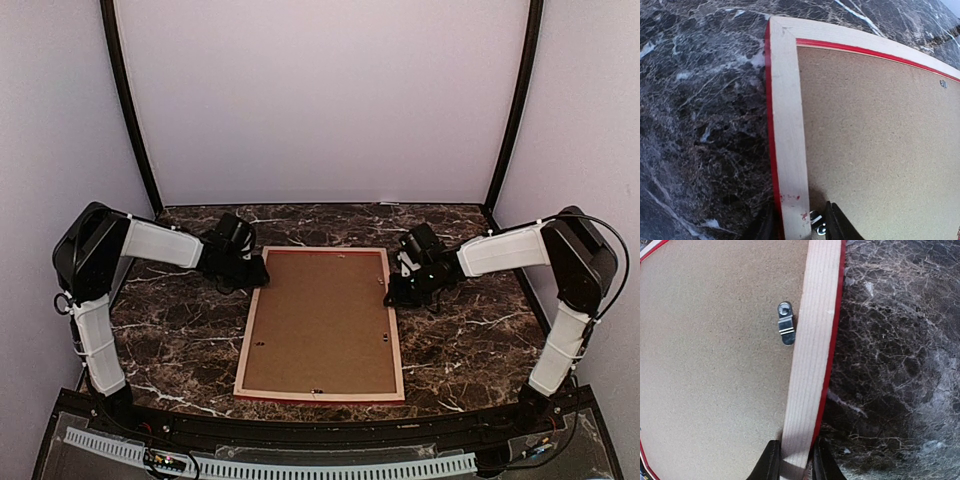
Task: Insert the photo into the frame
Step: Press the fastener onto the backboard.
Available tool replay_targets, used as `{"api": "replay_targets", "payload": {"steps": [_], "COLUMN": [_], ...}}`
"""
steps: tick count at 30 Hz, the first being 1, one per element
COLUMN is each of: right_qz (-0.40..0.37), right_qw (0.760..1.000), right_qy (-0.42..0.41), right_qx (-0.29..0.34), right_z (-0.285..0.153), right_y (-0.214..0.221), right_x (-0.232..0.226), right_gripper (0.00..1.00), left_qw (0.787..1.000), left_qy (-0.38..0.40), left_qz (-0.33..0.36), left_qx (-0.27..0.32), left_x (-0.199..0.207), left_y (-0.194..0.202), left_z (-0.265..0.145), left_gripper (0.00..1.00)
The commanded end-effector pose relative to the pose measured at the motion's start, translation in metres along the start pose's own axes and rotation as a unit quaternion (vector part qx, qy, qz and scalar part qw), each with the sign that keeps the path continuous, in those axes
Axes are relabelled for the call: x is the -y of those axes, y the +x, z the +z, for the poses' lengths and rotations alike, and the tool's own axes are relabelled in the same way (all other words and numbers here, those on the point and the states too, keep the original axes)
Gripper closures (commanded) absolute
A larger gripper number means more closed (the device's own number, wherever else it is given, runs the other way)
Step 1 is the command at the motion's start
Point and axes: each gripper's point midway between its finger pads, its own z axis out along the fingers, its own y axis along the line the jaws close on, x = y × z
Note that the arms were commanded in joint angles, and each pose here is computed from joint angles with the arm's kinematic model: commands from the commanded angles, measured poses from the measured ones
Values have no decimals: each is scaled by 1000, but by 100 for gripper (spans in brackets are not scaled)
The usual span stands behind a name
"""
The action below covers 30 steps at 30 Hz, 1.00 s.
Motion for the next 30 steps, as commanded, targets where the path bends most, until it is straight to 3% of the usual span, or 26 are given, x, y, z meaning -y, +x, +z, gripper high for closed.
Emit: {"api": "replay_targets", "payload": {"steps": [1, 4, 8, 21, 30], "right_qz": [-15, -15, -15, -15, -14], "right_qw": [999, 999, 999, 999, 999], "right_qy": [18, 16, 13, 13, 13], "right_qx": [-39, -39, -39, -43, -45], "right_z": [12, 13, 13, 15, 16], "right_y": [24, 25, 25, 29, 31], "right_x": [16, 16, 15, 17, 18], "right_gripper": [80, 80, 80, 81, 81], "left_qw": [997, 997, 998, 997, 998], "left_qy": [-3, 5, 2, -42, -36], "left_qz": [-34, -43, -45, -25, -41], "left_qx": [-76, -64, -48, -52, -40], "left_x": [-19, -17, -18, -34, -36], "left_y": [47, 38, 25, 27, 26], "left_z": [7, 3, -1, -2, -4], "left_gripper": [58, 50, 47, 60, 58]}}
